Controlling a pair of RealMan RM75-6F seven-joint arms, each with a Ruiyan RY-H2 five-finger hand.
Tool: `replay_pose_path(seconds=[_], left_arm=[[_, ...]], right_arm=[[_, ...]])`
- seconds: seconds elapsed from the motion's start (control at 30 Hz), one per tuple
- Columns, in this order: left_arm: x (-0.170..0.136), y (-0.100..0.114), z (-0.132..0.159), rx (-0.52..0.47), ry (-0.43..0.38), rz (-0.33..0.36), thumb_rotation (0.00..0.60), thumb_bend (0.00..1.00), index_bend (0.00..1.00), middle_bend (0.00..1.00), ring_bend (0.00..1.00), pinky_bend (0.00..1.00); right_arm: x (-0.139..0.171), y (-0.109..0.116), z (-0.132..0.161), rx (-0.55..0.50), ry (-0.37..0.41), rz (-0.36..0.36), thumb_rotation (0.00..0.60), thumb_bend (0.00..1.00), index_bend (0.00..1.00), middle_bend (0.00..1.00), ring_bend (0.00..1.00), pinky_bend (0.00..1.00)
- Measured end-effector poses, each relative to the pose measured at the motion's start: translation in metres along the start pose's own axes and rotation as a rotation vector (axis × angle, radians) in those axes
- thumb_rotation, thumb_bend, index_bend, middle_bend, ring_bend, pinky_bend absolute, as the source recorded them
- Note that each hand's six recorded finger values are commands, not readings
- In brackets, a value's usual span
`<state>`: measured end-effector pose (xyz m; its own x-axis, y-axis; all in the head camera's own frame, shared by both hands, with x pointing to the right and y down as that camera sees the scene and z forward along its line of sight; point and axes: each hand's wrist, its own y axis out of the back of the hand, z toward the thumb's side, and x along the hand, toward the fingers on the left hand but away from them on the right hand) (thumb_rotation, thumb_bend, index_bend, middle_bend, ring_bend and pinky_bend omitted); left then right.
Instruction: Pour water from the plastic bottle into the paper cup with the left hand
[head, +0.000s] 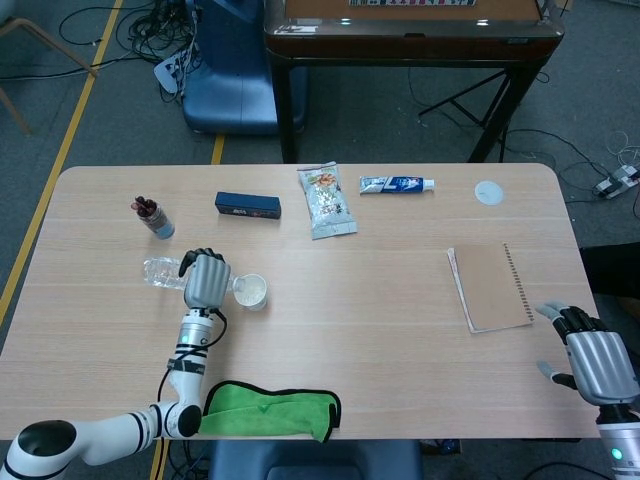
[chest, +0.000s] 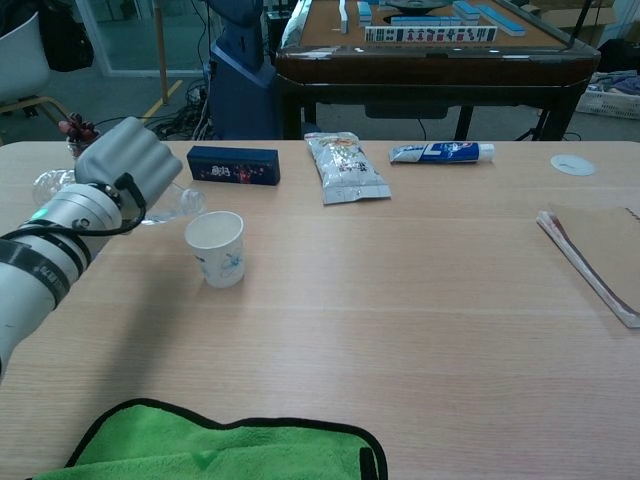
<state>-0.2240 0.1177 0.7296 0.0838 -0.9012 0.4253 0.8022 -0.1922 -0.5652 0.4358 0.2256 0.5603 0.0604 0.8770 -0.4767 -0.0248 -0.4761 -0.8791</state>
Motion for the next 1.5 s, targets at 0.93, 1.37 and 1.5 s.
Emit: replay_pose_path(seconds=[0.93,1.37,1.5], left_arm=[[0.0,0.011,-0.029,-0.475,0.101,-0.139,0.6,0.0,0.56,0.61,0.58,0.74],[-0.003,0.004,-0.038,-0.665,0.116,-0.174,0.6,0.0,0.56,0.61,0.58,0.74],[-0.005,0.004,-0.038,-0.732,0.115,-0.203,0.6,0.0,0.56,0.61,0.58,0.74]], right_arm=[[-0.001,-0.007,0.003,0.013,0.005,0.019,0.6,0.01,0.25,0.23,0.21,0.39],[-0.003,-0.012,0.004,0.019,0.003,0.032,0.6,0.01,0.25,0.23,0.21,0.39],[-0.003,-0.012,0.004,0.02,0.005,0.032,0.6,0.01,0.25,0.23,0.21,0.39]])
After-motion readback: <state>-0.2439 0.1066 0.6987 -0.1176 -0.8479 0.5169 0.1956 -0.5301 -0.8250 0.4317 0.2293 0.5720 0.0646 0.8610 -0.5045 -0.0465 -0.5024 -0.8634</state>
